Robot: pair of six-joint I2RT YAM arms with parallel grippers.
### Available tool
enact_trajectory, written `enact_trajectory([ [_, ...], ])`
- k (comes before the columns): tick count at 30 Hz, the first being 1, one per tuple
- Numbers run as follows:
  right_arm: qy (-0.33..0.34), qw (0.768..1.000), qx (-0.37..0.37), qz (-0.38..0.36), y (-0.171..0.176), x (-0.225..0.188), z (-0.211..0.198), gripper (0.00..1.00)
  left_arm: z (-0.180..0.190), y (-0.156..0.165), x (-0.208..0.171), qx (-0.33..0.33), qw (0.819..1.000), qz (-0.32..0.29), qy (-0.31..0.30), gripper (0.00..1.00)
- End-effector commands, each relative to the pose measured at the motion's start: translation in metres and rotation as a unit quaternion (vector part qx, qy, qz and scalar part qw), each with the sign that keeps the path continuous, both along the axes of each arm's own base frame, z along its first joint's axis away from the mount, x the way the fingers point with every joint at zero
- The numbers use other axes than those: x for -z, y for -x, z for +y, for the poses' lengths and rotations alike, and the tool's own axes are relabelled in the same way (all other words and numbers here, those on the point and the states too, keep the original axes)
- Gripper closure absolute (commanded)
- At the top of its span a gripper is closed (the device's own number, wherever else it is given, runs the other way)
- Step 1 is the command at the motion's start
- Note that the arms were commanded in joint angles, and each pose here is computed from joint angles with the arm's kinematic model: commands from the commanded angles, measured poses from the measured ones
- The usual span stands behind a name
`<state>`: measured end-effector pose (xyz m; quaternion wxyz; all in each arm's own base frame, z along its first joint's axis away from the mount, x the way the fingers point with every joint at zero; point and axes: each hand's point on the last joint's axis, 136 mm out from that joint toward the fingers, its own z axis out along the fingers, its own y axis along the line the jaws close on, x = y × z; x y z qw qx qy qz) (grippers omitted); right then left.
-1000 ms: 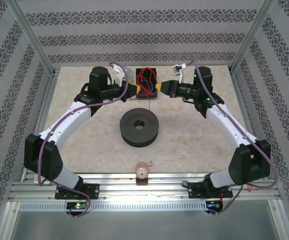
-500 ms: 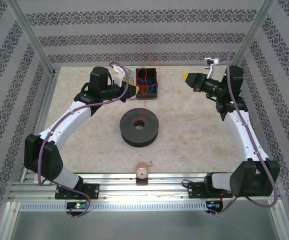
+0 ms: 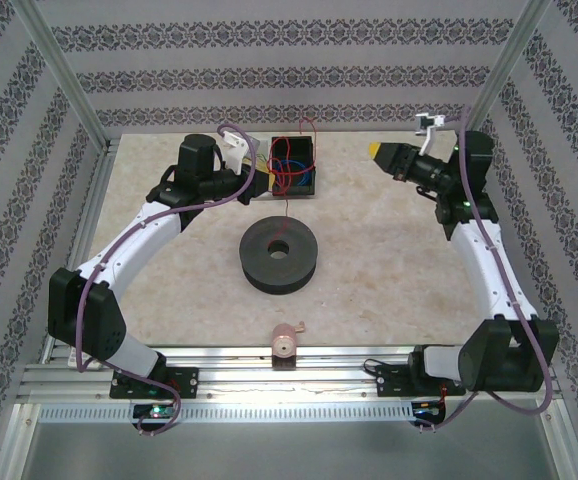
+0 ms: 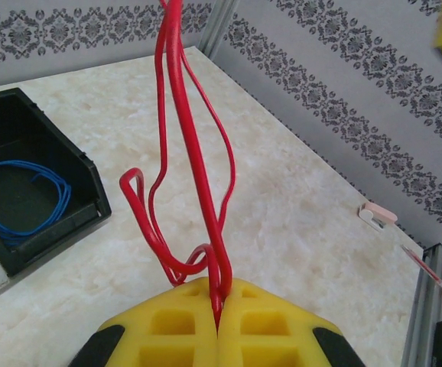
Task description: Wrap the cables
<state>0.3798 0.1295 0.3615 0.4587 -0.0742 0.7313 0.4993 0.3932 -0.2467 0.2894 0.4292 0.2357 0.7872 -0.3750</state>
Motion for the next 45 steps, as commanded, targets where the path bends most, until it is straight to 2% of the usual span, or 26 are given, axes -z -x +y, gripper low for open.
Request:
enact_trajectory([
  [1,0.001,0.999,-0.044,0.023,-0.004,0.024,0.025,0.52,-0.003,0.009,-0.012,0.033,0.999,-0.021,0.017,1.00],
  [2,0.002,0.998,-0.053,0.029,-0.006,0.029,0.032,0.44,-0.005,0.011,-0.014,0.042,0.999,-0.025,0.024,1.00],
  [7,0.002,0.996,-0.078,0.046,-0.019,0.045,0.055,0.24,-0.011,0.023,-0.026,0.075,0.995,-0.037,0.048,1.00],
  [10,0.000,0.995,-0.090,0.051,-0.025,0.050,0.068,0.17,-0.013,0.028,-0.029,0.087,0.994,-0.040,0.056,1.00],
  [14,0.000,0.992,-0.111,0.055,-0.026,0.054,0.087,0.16,-0.014,0.030,-0.031,0.091,0.993,-0.043,0.060,1.00],
  [16,0.000,0.991,-0.121,0.055,-0.025,0.056,0.096,0.19,-0.014,0.029,-0.030,0.091,0.993,-0.043,0.060,1.00],
  [19,-0.003,0.991,-0.128,0.046,-0.022,0.052,0.105,0.30,-0.014,0.029,-0.029,0.092,0.993,-0.040,0.060,1.00],
  [22,-0.006,0.991,-0.125,0.035,-0.020,0.045,0.107,0.56,-0.014,0.028,-0.026,0.091,0.993,-0.039,0.058,1.00],
  [26,-0.005,0.993,-0.117,0.016,-0.015,0.030,0.104,0.98,-0.013,0.025,-0.021,0.083,0.995,-0.035,0.051,1.00],
  [40,-0.016,0.995,-0.084,-0.046,0.002,-0.036,0.072,1.00,0.000,0.015,-0.010,0.048,0.998,-0.029,0.031,0.94],
  [45,-0.020,0.997,-0.059,-0.050,0.003,-0.043,0.049,1.00,0.009,0.016,-0.007,0.038,0.999,-0.027,0.026,0.82],
])
